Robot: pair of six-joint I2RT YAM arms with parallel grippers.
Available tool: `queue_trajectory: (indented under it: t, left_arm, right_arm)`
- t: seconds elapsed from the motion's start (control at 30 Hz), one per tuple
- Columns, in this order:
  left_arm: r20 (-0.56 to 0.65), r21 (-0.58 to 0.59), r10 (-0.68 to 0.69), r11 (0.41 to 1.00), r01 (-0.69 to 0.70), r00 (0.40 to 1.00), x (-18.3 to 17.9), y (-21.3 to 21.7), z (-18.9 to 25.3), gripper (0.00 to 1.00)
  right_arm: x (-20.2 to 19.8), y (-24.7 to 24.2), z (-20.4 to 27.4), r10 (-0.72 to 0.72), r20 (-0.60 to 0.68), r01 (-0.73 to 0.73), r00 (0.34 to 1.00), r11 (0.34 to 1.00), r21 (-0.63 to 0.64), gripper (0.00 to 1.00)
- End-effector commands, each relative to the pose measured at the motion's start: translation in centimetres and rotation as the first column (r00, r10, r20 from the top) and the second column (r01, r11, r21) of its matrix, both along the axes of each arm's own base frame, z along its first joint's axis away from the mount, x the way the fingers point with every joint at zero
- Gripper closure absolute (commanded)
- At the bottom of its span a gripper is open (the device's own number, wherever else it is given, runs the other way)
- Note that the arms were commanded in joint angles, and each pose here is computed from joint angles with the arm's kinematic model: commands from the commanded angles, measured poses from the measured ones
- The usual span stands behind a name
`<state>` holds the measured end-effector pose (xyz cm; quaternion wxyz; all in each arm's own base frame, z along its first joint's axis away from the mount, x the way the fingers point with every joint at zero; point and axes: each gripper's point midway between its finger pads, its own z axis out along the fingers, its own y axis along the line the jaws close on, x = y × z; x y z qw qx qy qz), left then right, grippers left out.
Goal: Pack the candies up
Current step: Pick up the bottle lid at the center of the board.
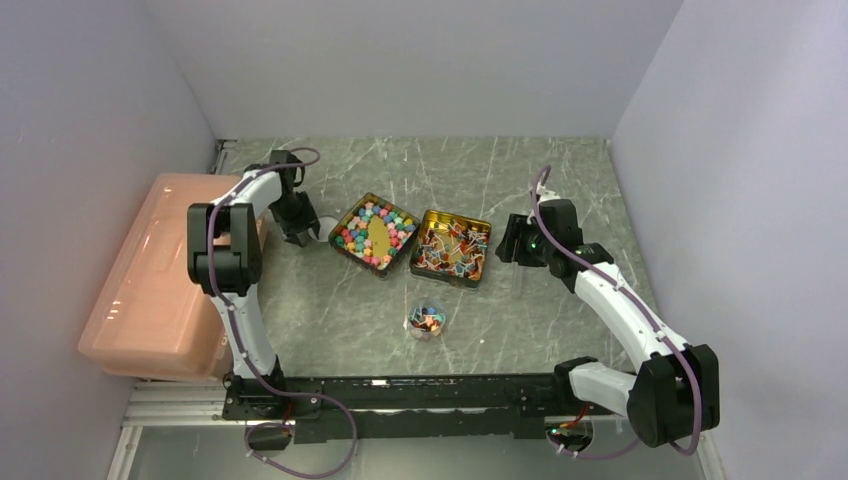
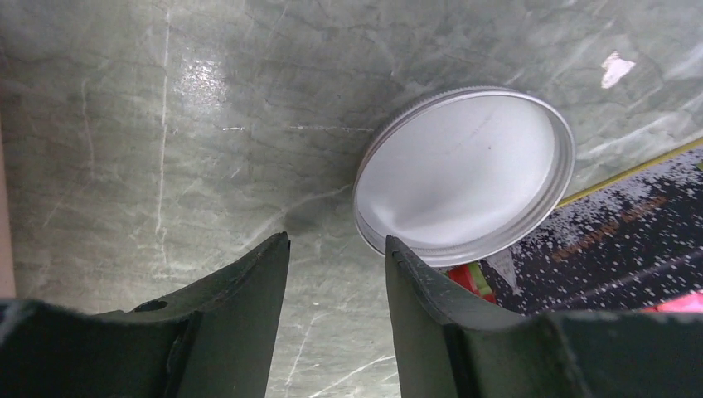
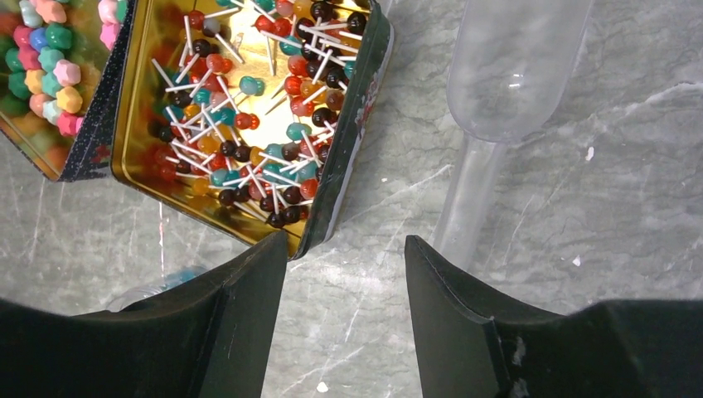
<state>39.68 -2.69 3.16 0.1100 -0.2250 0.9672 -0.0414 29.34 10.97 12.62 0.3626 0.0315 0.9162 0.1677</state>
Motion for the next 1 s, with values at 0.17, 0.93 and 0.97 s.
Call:
queue_trajectory:
  t: [0.17,0.93,0.97]
  left_arm:
    - [0.005,0.013,0.017,1.000,-0.018,1.000,1.4,0.4,-0.2,0.49]
    - [0.018,0.007,0.010,1.000,-0.011,1.000,2.5,1.5,-0.6,1.00]
    - [0.023,0.004,0.011,1.000,-0.011,1.000,2.4,1.5,-0.4,1.00]
  right_arm:
    - [0.6,0.3,0.9,0.018,0.058,-0.019,0.998,1.000,0.018,0.42]
    - [0.3,0.7,1.1,0.032,0.056,-0.034,0.998,0.999,0.032,0.42]
    - [0.3,0.7,1.2,0.032,0.059,-0.034,0.998,0.999,0.036,0.41]
